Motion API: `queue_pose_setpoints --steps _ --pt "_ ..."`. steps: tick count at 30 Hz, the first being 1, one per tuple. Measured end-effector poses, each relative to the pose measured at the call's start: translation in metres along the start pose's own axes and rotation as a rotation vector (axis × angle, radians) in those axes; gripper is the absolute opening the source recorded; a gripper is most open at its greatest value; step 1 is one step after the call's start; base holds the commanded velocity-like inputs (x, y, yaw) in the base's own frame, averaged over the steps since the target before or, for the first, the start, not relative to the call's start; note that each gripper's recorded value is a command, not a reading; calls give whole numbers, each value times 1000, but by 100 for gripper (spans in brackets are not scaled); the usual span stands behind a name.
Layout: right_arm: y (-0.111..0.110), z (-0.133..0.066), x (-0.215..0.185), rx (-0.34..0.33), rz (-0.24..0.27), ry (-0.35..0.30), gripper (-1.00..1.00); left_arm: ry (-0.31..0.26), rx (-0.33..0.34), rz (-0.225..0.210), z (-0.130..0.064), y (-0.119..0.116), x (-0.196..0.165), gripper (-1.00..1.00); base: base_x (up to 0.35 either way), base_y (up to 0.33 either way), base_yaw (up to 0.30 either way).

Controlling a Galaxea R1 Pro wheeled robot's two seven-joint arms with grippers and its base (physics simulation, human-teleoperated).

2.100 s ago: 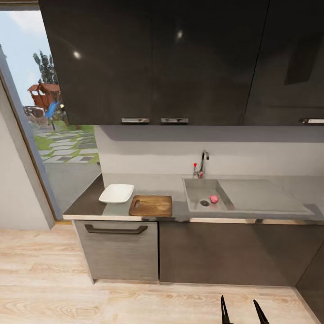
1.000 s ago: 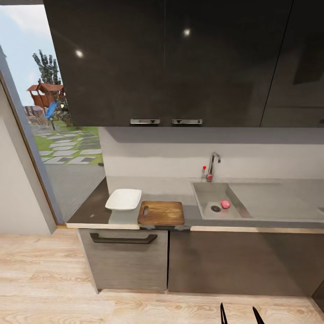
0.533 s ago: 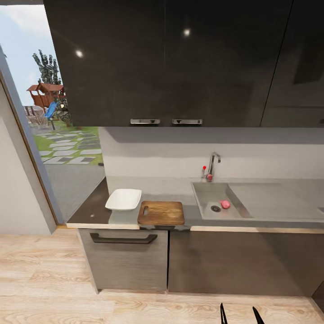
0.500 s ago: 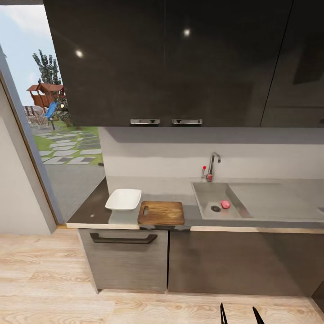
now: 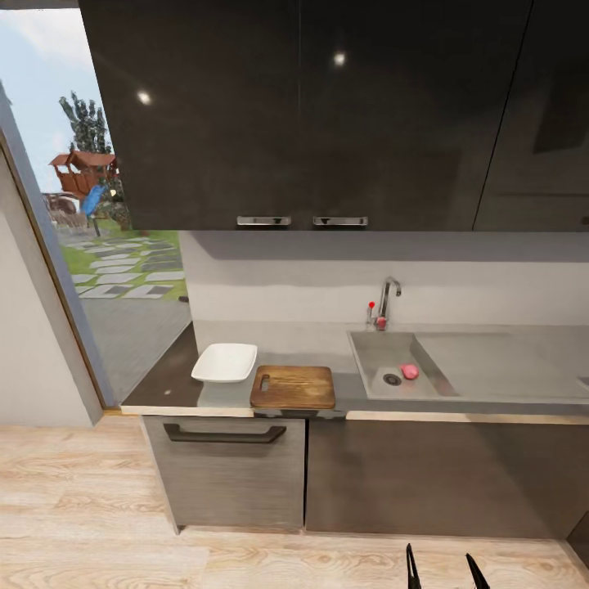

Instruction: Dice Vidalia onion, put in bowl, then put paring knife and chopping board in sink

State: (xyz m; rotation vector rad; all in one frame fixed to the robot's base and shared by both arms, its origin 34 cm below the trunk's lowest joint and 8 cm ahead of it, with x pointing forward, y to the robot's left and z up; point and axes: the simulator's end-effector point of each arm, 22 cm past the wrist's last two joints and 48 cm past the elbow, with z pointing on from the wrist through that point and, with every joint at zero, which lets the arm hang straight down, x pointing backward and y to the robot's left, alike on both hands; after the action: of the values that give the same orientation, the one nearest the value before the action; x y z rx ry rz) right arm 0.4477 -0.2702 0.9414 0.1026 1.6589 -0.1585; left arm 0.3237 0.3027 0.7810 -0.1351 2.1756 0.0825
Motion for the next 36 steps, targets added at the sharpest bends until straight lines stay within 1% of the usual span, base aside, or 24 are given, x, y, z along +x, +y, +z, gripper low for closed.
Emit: queue_pose_setpoints --steps 4,6,8,9,11,12,13,15,18,19,20,21,22,24,25,27,30,33,36 --pt "-14 16 -27 66 -10 18 100 1 0 0 0 0 0 100 0 0 0" --pt "-18 23 -39 83 -12 20 100 3 0 0 0 0 2 100 0 0 0" --pt "-21 35 -60 105 -13 22 100 13 -1 1 -1 0 6 100 0 0 0" --pt "-21 39 -64 109 -12 23 100 15 -1 1 -1 1 7 100 0 0 0" --pt "-20 54 -81 119 -9 20 100 21 -1 1 -2 1 10 100 0 0 0" --pt "-18 67 -93 124 -5 9 100 23 0 1 -2 1 10 100 0 0 0" --pt "-17 74 -100 125 -2 2 100 23 0 1 -2 1 11 100 0 0 0" --pt "-9 101 -123 128 2 1 100 24 1 2 -2 0 11 100 0 0 0" --pt "6 134 -155 123 8 10 100 21 2 3 -2 0 10 100 0 0 0" --pt "11 145 -169 121 14 3 100 22 2 3 -2 0 10 100 0 0 0" --pt "22 158 -190 115 26 -9 100 23 2 3 -2 0 11 100 0 0 0" --pt "26 162 -199 112 29 -15 100 23 2 3 -2 0 11 100 0 0 0" --pt "40 173 -221 111 18 -16 100 23 2 3 -2 0 11 100 0 0 0" --pt "51 181 -243 121 -8 -20 100 24 3 3 -2 -1 11 100 0 0 0" --pt "63 184 -259 121 -24 -24 100 24 4 3 -2 -1 11 100 16 5 0" --pt "65 187 -270 127 -53 -33 100 24 4 3 -3 -1 11 100 61 40 0" --pt "69 188 -277 128 -76 -41 100 23 5 3 -3 -1 11 100 123 95 0" --pt "80 187 -280 111 -97 -48 100 22 5 3 -3 -1 11 100 173 142 0" --pt "91 185 -278 89 -120 -34 100 20 6 3 -2 -1 10 100 198 188 0"
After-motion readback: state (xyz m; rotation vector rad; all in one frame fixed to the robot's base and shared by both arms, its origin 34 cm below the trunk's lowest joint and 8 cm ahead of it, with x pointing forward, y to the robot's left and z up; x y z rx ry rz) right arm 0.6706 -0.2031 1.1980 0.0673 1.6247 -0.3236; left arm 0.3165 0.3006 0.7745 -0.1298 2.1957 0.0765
